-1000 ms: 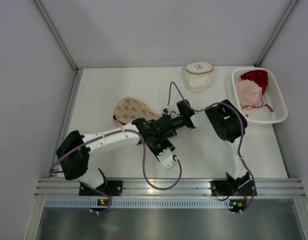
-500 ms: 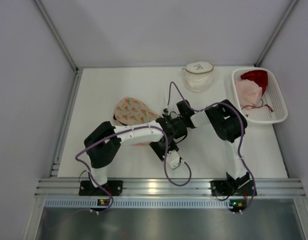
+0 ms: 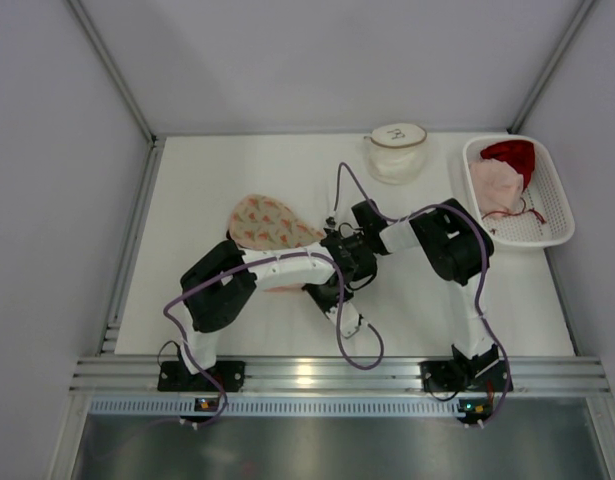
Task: Place the bra in the laundry bag and zip it closed
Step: Zip the zipper on the laundry bag.
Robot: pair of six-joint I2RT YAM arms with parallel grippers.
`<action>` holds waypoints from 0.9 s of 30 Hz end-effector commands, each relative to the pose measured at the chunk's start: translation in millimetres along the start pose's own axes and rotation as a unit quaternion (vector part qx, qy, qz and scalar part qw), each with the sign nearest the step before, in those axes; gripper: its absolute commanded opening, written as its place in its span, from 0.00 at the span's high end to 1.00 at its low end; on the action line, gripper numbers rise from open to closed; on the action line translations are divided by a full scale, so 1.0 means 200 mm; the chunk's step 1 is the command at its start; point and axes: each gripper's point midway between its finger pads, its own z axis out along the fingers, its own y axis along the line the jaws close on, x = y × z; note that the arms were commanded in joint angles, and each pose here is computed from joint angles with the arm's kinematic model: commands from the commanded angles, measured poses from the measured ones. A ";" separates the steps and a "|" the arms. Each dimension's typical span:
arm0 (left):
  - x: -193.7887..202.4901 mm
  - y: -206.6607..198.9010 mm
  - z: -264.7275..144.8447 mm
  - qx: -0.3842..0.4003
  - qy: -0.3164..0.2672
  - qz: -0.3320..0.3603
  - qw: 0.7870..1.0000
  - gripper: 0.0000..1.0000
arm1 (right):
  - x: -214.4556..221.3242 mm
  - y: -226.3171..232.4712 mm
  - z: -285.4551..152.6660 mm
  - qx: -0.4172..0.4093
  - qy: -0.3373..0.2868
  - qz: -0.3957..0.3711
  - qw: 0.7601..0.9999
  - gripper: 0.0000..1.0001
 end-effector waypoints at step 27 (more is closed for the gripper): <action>0.02 -0.59 0.03 0.072 -0.094 -0.024 0.993 1.00 | -0.03 -0.25 -0.20 0.122 -0.034 0.047 0.991 1.00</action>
